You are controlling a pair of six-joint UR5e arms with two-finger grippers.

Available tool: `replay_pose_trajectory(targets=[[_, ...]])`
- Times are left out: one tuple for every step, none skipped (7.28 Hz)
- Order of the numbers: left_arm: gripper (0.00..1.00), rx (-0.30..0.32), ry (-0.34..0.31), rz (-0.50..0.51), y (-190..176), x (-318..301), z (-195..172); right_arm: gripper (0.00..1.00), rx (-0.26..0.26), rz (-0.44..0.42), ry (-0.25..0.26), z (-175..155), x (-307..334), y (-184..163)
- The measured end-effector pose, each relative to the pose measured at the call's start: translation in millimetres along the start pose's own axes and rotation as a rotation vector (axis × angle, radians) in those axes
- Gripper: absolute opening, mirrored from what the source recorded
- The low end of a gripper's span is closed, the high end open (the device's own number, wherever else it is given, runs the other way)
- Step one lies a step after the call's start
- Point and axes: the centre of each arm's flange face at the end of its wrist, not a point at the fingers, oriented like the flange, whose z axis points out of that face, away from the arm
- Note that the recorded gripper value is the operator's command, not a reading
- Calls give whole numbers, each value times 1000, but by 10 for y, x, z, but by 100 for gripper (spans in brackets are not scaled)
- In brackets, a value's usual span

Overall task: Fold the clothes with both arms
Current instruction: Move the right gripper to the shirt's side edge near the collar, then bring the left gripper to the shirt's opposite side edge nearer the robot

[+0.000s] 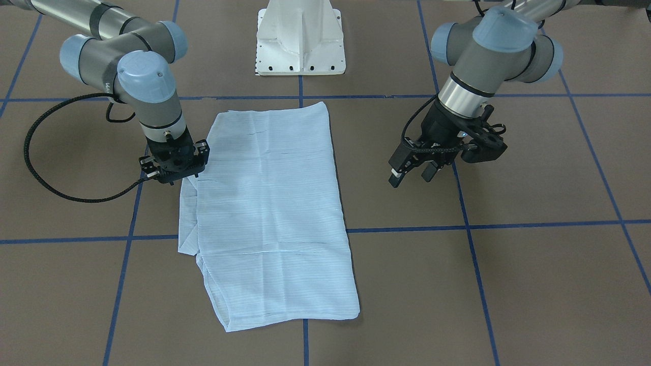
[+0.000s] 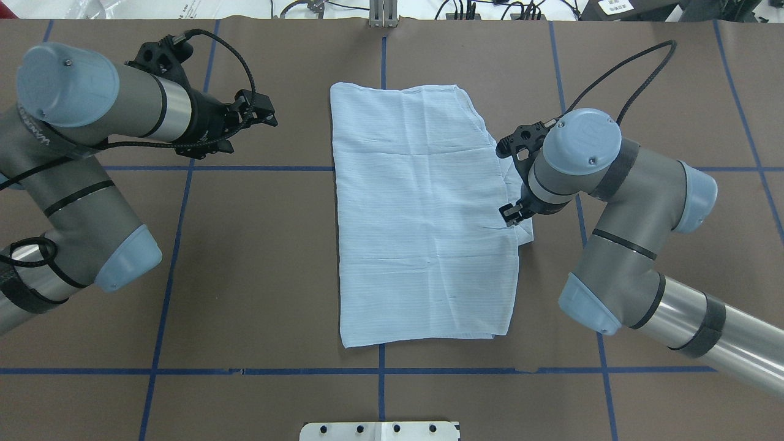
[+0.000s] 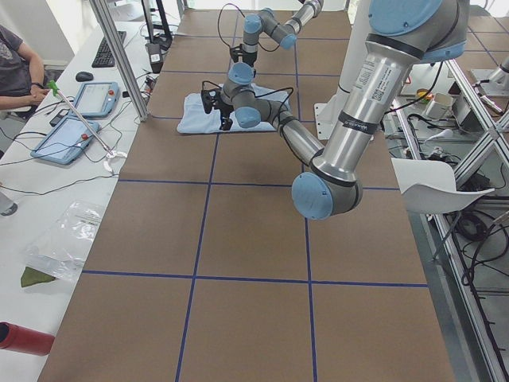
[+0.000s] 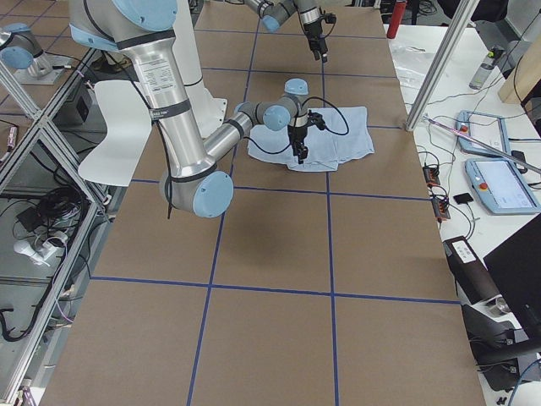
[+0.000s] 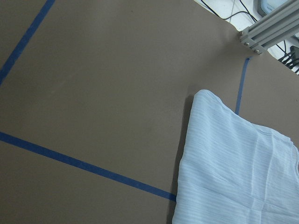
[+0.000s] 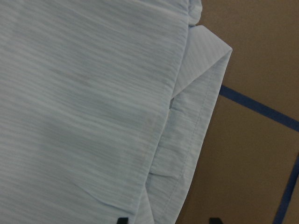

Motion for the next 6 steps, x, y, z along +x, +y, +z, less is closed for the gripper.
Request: replay_pose_trajectory(targets=[[100, -2, -2, -2, 4, 5, 15, 100, 10, 19, -26, -112, -19, -62], [97, -11, -4, -3, 53, 15, 47, 100, 15, 49, -57, -234, -40, -88], [97, -32, -6, -15, 184, 31, 106, 100, 27, 75, -84, -377, -57, -82], [98, -59, -7, -40, 371, 55, 174, 100, 34, 95, -116, -528, -64, -37], [98, -91, -5, -62, 607, 93, 236, 100, 26, 121, -154, -650, -74, 28], [98, -124, 0, -87, 848, 147, 265, 100, 17, 149, -186, -743, -91, 78]])
